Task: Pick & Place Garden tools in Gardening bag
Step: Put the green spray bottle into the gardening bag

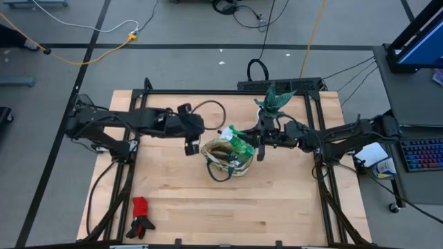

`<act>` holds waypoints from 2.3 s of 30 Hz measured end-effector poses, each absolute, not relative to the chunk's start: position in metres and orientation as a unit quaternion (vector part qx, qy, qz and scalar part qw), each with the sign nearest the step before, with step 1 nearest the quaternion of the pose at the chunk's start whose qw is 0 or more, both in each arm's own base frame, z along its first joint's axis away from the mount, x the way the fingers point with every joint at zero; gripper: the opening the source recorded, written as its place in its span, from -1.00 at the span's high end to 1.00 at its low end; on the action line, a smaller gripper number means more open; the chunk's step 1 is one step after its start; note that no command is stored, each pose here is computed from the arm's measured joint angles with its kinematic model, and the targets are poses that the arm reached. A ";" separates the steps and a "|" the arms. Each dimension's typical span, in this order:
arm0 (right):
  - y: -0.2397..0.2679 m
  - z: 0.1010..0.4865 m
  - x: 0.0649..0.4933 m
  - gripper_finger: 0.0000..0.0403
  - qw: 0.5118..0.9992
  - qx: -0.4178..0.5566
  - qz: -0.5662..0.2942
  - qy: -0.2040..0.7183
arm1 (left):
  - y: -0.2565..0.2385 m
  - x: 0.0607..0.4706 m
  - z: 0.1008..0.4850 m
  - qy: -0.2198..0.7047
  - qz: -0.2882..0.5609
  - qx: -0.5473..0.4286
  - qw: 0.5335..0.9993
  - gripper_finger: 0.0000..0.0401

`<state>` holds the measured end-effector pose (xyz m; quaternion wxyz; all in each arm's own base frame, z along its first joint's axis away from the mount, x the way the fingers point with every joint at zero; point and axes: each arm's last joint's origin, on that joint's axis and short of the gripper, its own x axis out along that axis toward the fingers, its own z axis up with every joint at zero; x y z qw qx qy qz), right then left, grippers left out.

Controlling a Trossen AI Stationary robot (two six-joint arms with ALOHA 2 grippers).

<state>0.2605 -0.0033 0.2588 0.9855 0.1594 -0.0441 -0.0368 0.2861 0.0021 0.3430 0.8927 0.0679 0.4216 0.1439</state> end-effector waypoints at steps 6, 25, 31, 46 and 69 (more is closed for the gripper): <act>0.004 0.270 0.267 0.86 0.987 0.152 -0.040 -0.018 | 0.006 0.269 0.360 0.392 0.183 0.075 0.898 0.56; 0.012 0.254 0.299 0.85 0.974 0.178 -0.116 0.082 | 0.009 0.260 0.368 0.377 0.232 0.102 0.891 0.56; 0.012 0.255 0.299 0.84 0.973 0.183 -0.121 0.074 | 0.009 0.260 0.368 0.377 0.232 0.102 0.891 0.56; 0.009 0.246 0.306 0.85 0.972 0.184 -0.131 0.073 | 0.009 0.260 0.368 0.375 0.234 0.095 0.892 0.56; 0.015 0.224 0.304 0.86 0.971 0.128 -0.061 0.192 | 0.007 0.261 0.367 0.377 0.210 0.073 0.899 0.56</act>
